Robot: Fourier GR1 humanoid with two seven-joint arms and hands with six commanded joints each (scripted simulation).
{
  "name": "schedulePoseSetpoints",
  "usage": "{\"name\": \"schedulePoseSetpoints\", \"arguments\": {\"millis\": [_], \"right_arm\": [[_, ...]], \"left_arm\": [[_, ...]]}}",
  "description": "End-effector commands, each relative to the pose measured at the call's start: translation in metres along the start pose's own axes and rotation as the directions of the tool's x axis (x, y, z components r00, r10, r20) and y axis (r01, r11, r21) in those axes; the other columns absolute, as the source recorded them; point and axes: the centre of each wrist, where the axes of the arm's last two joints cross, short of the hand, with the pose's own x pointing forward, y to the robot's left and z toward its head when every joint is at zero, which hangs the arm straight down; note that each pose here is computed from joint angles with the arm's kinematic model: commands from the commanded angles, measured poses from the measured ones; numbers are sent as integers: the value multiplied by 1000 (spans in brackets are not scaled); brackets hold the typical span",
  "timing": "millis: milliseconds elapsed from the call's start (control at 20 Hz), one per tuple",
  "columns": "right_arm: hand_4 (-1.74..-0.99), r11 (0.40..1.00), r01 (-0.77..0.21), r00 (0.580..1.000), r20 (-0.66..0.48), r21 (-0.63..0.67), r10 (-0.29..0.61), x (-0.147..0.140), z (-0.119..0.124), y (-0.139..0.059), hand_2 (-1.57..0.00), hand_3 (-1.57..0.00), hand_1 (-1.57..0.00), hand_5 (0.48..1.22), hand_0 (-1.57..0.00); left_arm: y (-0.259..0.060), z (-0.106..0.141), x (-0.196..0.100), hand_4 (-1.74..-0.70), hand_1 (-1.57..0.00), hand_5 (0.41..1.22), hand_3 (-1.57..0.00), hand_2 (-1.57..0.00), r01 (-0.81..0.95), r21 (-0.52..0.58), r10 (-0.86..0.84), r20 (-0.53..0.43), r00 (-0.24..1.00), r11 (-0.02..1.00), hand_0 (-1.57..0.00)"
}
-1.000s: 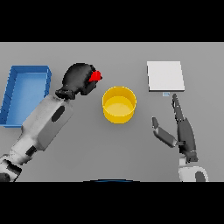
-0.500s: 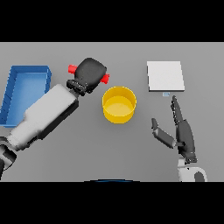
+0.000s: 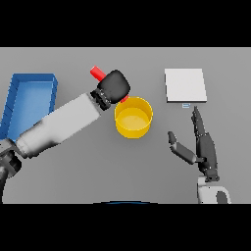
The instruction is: Pick up the red beaker and tilt it to pour out 1 green nut into yellow bowl. Pick up the yellow bowl and place it on the metallic measuring scale.
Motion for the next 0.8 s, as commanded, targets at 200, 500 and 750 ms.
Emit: {"name": "schedulePoseSetpoints", "arguments": {"millis": [200, 500, 750], "right_arm": [[-1276, 1000, -25, 1000, -9, -11, 25, -1, -1, -2, 1, 1, 1, 600, 1], [-1225, 998, -59, 998, -15, -17, 59, -1, -4, -1, 1, 1, 1, 583, 1], [-1210, 998, -62, 998, 3, -7, 62, -4, 0, 3, 1, 1, 1, 592, 1]], "left_arm": [[14, -8, 5, -1739, -1571, 1221, -1558, -1571, 175, 5, -175, 30, 984, 985, -1571], [30, -15, 6, -1735, -1571, 1221, -1568, -1571, 353, -48, -350, 60, 935, 934, -1571], [37, -16, 9, -1735, -1571, 1221, -1570, -1571, 487, -31, -482, 96, 871, 873, -1571]]}}
